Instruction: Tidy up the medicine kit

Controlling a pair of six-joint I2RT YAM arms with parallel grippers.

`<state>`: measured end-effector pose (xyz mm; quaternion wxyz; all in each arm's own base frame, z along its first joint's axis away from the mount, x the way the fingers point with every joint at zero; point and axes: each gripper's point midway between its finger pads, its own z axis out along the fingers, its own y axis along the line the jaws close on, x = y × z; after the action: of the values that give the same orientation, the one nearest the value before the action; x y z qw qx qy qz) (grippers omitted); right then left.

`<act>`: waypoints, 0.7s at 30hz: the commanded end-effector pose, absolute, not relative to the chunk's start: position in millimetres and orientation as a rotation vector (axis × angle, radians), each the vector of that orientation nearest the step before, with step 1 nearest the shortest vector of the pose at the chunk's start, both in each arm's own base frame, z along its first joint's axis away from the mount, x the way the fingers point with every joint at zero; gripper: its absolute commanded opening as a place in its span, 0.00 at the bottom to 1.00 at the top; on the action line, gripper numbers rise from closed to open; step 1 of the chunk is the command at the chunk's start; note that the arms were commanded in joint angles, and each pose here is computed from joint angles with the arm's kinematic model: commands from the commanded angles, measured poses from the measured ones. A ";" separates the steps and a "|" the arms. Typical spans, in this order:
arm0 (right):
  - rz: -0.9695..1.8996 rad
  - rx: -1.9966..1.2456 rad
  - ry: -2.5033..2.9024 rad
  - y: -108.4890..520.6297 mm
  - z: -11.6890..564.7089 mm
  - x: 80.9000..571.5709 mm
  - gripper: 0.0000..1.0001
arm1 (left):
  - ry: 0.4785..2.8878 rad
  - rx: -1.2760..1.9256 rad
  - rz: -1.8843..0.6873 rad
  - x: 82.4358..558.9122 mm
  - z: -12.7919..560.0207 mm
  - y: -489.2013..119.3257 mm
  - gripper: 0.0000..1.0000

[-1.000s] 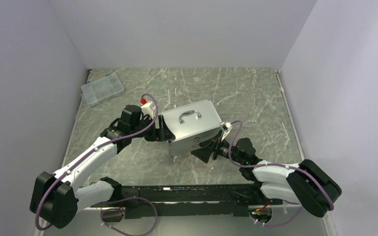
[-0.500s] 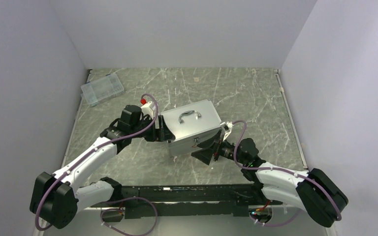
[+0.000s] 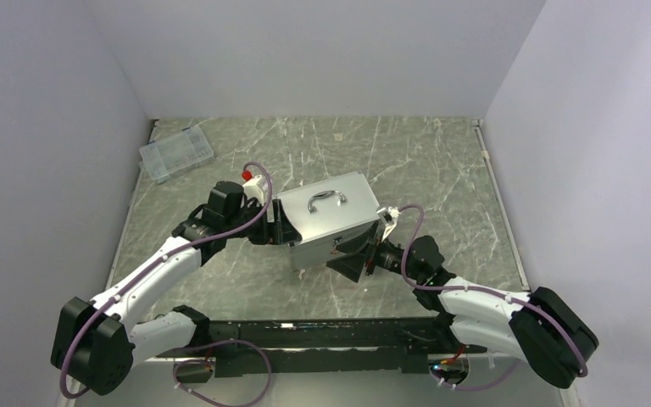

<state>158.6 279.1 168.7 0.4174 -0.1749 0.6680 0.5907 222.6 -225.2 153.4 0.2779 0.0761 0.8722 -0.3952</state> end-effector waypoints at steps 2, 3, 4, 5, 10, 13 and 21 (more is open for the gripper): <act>1.473 -0.467 1.593 282.3 190.6 160.8 1.00 | 2.358 0.237 -1.051 214.8 148.3 -223.2 0.81; 1.466 -0.471 1.607 281.8 188.2 160.3 1.00 | 2.360 0.234 -1.051 214.8 148.1 -222.9 0.81; 1.454 -0.479 1.623 281.8 186.2 160.5 1.00 | 2.360 0.238 -1.053 214.6 148.1 -223.6 0.81; 1.437 -0.482 1.640 281.3 184.5 161.8 1.00 | 2.359 0.239 -1.054 214.4 148.1 -223.8 0.81; 1.293 -0.412 1.744 269.8 161.2 177.4 1.00 | 2.358 0.241 -1.048 215.0 149.2 -223.2 0.81; 1.254 -0.379 1.760 266.8 154.8 184.1 1.00 | 2.357 0.242 -1.048 215.2 149.4 -223.5 0.81; 1.172 -0.319 1.778 264.1 143.7 202.8 1.00 | 2.356 0.243 -1.046 215.9 150.1 -223.3 0.81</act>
<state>185.3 262.8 127.9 0.4341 -0.1371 0.7424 0.4916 222.4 -225.4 153.4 0.2779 0.0772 0.8721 -0.3952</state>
